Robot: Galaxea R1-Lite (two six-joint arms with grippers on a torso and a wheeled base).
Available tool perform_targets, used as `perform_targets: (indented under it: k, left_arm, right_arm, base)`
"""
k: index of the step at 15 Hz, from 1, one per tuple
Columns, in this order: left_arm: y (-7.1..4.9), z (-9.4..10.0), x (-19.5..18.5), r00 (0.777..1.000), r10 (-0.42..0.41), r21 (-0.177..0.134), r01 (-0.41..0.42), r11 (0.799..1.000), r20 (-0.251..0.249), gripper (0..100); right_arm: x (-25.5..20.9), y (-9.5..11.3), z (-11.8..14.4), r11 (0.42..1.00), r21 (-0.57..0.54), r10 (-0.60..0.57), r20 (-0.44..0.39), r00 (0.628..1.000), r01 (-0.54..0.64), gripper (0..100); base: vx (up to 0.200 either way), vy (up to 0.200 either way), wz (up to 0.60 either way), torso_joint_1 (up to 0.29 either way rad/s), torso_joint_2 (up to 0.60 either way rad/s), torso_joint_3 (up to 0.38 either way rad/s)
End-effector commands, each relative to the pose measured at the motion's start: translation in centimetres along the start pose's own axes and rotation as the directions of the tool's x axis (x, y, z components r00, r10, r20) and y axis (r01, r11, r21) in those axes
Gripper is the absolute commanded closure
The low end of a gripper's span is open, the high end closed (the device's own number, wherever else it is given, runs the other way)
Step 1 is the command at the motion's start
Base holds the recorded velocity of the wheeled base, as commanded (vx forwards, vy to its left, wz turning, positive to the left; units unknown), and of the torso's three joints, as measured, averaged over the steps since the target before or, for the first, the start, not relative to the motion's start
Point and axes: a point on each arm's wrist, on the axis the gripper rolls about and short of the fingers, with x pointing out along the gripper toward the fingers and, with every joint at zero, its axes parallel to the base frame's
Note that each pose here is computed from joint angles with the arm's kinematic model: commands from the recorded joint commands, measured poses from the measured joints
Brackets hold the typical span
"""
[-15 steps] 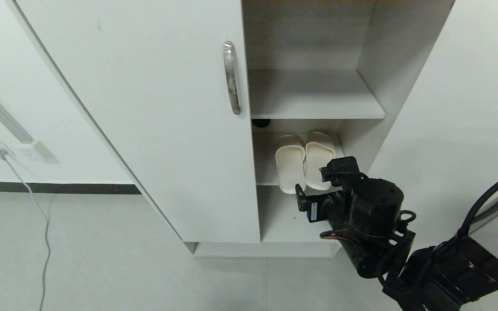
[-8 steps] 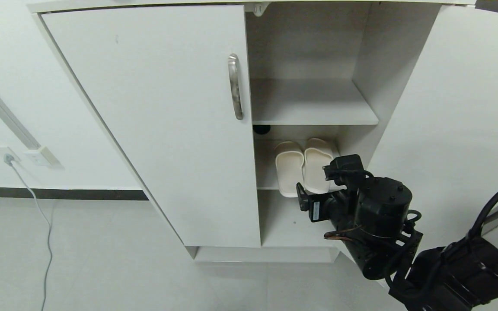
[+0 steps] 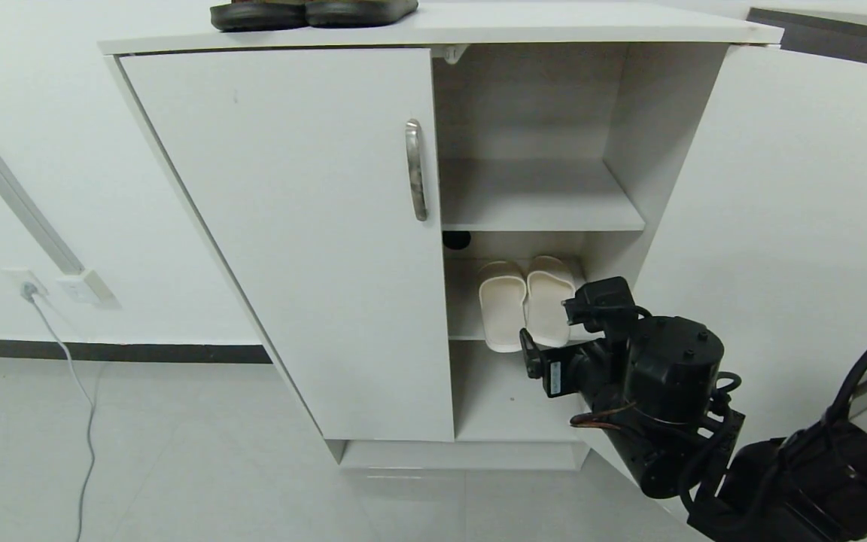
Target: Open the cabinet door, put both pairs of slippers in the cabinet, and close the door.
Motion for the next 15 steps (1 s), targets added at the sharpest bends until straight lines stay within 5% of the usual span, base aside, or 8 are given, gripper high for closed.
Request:
perform_targets:
  k: [1,4,15]
  left_arm:
    - [0.00,0.00,0.00,1.000,-0.001,-0.002,0.001,1.000,0.000,100]
    - [0.00,0.00,0.00,1.000,-0.001,0.000,0.001,1.000,0.000,100]
    - [0.00,0.01,0.01,1.000,-0.001,0.000,0.001,1.000,-0.001,100]
  right_arm:
    - [-0.08,-0.03,-0.25,1.000,-0.010,0.001,-0.008,1.000,-0.001,0]
    - [-0.37,-0.22,-0.39,1.000,-0.018,0.025,-0.010,1.000,-0.026,0]
    - [-0.53,-0.42,-0.73,0.998,-0.050,0.034,-0.023,0.999,-0.035,0]
  base:
    - [0.000,0.000,0.00,0.000,0.00,0.000]
    - [0.000,0.000,0.00,0.000,0.00,0.000]
    - [0.000,0.200,0.00,0.004,0.00,0.006]
